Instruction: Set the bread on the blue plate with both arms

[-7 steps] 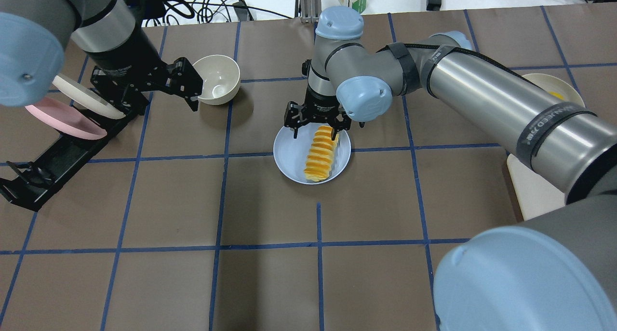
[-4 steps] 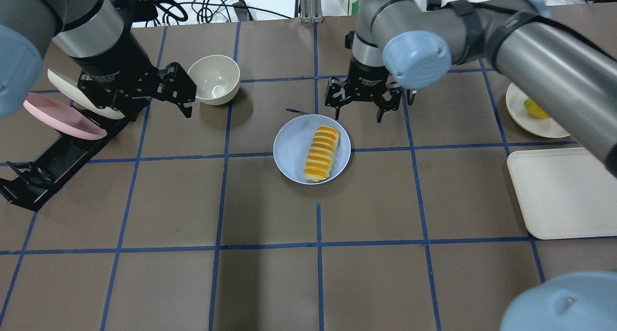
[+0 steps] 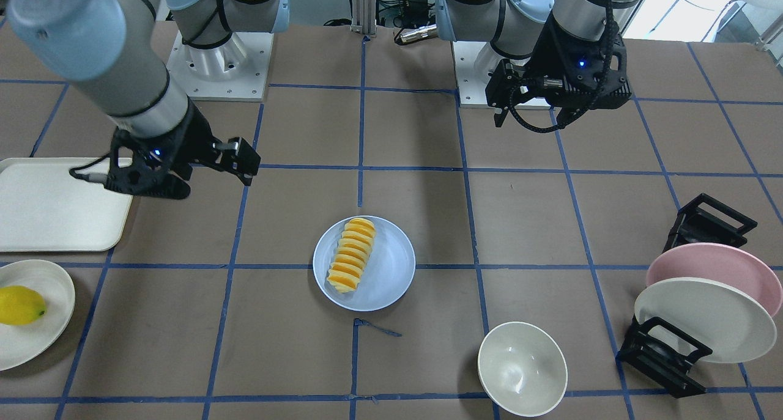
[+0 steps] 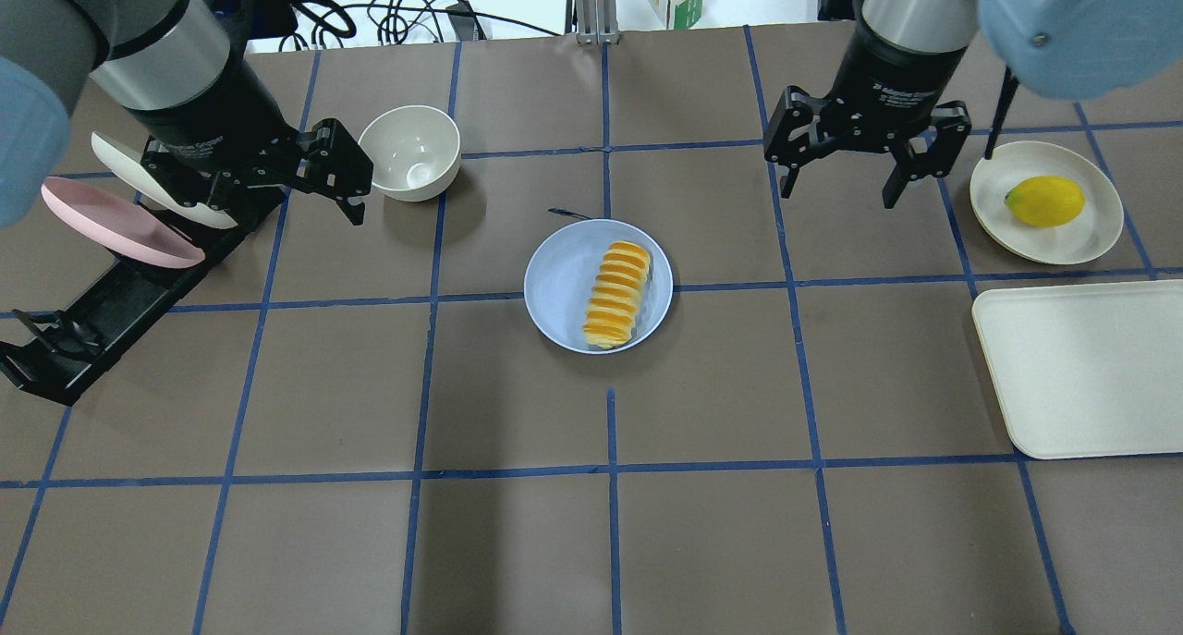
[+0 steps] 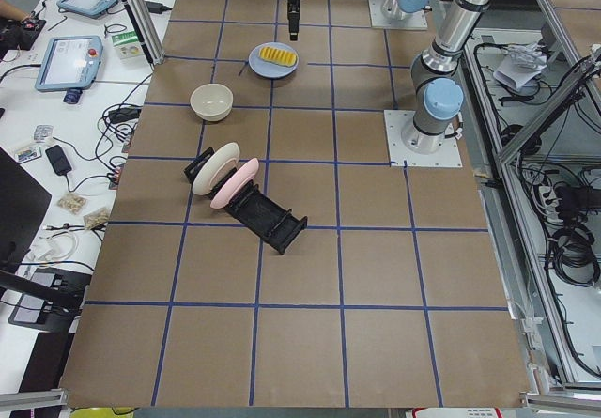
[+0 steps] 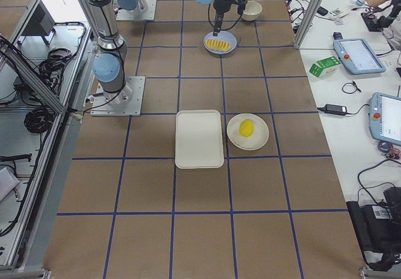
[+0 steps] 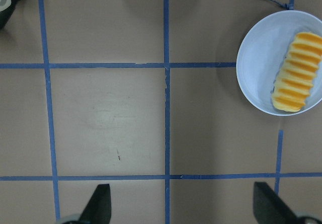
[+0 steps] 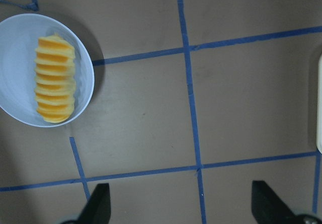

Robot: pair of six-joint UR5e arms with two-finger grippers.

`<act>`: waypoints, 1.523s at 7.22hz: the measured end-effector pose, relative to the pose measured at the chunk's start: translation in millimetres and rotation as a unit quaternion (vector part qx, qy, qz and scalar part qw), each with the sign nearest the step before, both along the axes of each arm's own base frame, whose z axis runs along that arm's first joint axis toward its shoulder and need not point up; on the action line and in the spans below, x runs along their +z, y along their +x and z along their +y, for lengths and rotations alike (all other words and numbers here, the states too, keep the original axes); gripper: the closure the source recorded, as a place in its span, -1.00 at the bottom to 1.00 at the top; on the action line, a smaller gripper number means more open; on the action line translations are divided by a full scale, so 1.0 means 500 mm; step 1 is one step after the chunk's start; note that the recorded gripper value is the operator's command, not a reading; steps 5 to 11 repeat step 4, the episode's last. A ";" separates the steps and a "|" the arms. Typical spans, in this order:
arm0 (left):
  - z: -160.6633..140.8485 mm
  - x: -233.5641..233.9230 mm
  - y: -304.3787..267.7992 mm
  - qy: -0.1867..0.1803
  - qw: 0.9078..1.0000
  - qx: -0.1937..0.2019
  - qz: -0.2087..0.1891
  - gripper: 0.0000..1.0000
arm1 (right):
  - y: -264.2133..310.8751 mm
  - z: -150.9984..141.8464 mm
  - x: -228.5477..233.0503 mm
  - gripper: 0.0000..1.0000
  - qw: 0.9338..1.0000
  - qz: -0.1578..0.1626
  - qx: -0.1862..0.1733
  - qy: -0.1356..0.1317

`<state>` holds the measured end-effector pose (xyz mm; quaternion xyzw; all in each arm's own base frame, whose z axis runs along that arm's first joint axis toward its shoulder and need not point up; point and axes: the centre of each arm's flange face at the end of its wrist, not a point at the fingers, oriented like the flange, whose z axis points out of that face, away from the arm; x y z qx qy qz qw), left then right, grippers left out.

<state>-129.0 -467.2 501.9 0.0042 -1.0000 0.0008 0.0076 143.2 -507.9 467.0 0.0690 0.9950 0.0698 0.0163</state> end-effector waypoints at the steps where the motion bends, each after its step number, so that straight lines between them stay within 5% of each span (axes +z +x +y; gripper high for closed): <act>1: 0.002 0.001 0.000 0.000 1.000 0.000 -0.001 -1.00 | -0.008 0.017 0.015 -1.00 1.000 0.012 -0.001 0.002; 11: 0.003 0.001 0.001 0.000 1.000 0.000 -0.002 -1.00 | -0.012 0.029 0.027 -1.00 1.000 0.021 -0.002 0.001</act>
